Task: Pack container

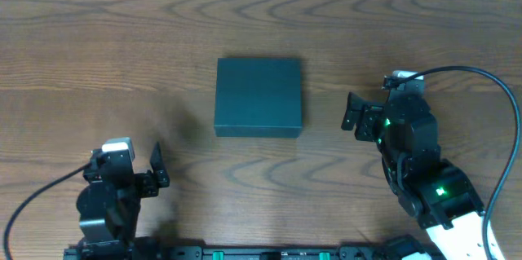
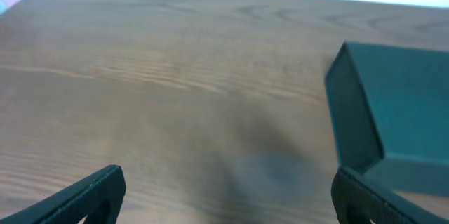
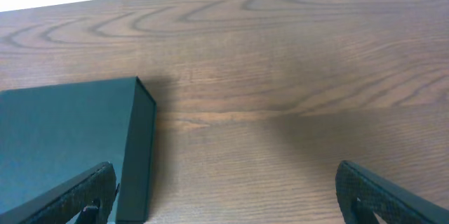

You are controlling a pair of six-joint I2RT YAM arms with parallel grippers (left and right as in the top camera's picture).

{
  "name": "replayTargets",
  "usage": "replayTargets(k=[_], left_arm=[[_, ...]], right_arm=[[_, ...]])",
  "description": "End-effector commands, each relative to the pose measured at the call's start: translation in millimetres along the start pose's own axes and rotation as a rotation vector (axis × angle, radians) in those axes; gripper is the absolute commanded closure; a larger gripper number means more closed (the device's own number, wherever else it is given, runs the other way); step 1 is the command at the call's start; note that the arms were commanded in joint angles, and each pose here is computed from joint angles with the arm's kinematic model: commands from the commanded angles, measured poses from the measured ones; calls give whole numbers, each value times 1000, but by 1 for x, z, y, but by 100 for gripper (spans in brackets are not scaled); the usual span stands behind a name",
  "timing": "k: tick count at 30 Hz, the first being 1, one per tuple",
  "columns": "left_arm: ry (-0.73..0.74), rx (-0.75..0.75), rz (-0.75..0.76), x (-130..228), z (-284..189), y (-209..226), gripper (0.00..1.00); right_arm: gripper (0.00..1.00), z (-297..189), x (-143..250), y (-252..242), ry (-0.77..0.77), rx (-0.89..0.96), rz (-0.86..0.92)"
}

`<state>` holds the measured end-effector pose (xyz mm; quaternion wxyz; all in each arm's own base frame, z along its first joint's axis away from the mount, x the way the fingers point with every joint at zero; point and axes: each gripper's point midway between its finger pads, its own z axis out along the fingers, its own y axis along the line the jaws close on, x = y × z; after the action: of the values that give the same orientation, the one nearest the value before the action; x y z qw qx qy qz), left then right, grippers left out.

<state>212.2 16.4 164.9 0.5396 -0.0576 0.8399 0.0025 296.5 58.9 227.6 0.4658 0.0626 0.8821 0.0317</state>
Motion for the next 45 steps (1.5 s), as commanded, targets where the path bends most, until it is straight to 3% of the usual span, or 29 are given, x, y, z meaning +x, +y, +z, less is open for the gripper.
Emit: replayTargets(k=[1, 14, 45], left_arm=[[-13, -14, -69, 16, 8, 5, 5], [-3, -53, -85, 54, 25, 15, 5], [-3, -64, -73, 55, 27, 17, 5]], right_arm=[[1, -1, -3, -2, -7, 6, -6], [1, -1, -3, -2, -7, 7, -6], [1, -1, -3, -2, -7, 7, -6]])
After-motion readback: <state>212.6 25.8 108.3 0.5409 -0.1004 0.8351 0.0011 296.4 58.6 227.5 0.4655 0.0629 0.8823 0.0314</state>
